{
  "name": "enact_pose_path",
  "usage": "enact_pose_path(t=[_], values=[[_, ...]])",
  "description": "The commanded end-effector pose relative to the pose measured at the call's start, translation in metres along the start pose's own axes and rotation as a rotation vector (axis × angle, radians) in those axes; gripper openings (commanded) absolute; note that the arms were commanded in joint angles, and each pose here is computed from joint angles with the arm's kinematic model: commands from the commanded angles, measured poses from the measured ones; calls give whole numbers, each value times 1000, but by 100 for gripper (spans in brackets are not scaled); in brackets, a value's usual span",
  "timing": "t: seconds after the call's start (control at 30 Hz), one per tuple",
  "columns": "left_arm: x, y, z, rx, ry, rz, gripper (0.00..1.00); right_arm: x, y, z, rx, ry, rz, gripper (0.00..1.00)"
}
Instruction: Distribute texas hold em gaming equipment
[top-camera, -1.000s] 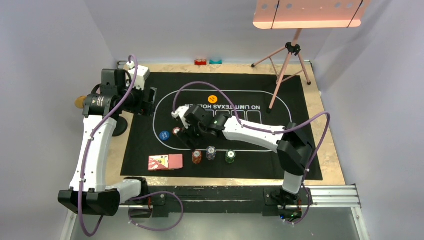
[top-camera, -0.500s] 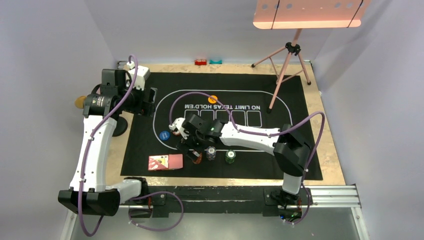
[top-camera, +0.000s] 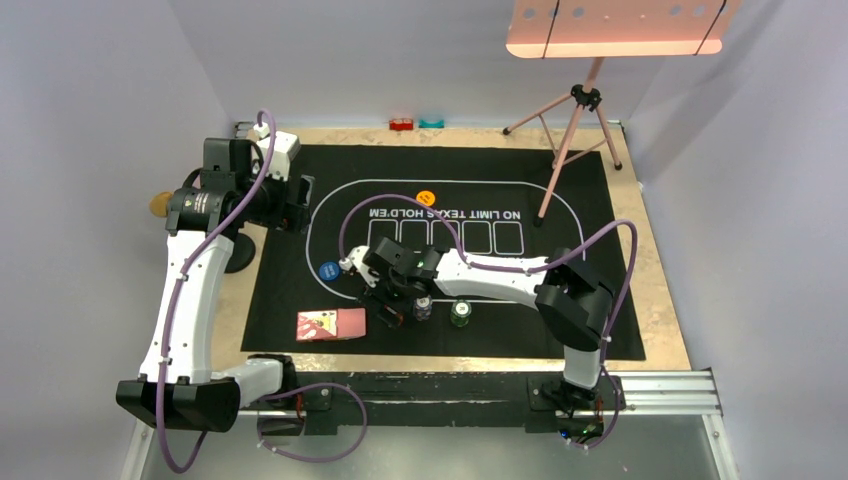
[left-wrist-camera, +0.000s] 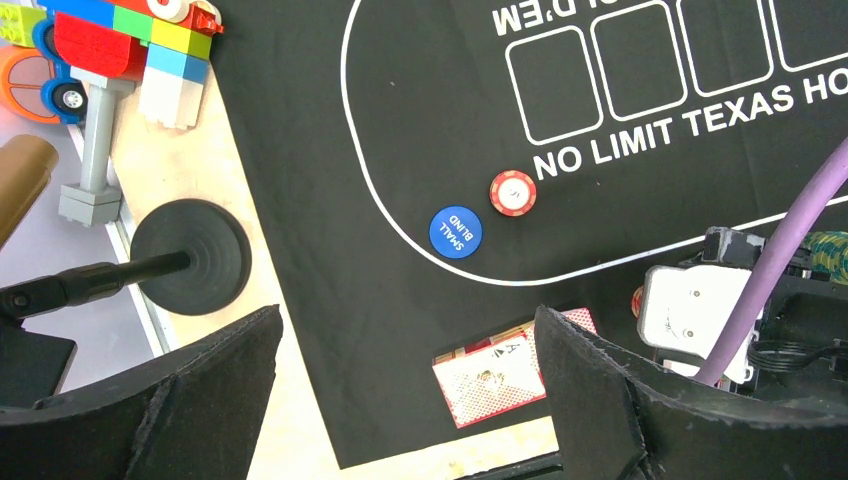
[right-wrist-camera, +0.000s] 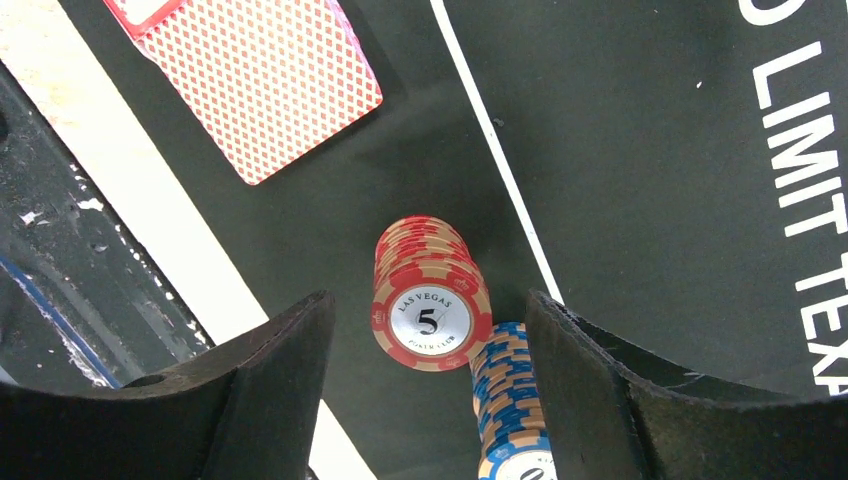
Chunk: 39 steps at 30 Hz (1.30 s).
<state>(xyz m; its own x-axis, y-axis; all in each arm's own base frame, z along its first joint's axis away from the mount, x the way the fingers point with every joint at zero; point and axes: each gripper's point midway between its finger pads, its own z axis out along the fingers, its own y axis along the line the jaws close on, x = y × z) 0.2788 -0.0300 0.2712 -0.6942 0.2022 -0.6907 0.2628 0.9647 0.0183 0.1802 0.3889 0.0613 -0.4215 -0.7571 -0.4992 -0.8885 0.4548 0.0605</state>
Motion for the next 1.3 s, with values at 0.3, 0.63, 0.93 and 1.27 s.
enact_pose_path(t=[0.3, 0.63, 0.93, 1.27], values=[[-1, 1, -4, 0, -11, 10, 100, 1, 5, 6, -7, -9, 9, 64], [-2, 2, -5, -5, -14, 12, 100, 2, 5, 6, -7, -12, 12, 50], [-1, 3, -6, -10, -11, 16, 100, 4, 5, 7, -9, -7, 12, 50], [0, 3, -6, -16, -11, 16, 100, 3, 6, 6, -14, -15, 14, 52]])
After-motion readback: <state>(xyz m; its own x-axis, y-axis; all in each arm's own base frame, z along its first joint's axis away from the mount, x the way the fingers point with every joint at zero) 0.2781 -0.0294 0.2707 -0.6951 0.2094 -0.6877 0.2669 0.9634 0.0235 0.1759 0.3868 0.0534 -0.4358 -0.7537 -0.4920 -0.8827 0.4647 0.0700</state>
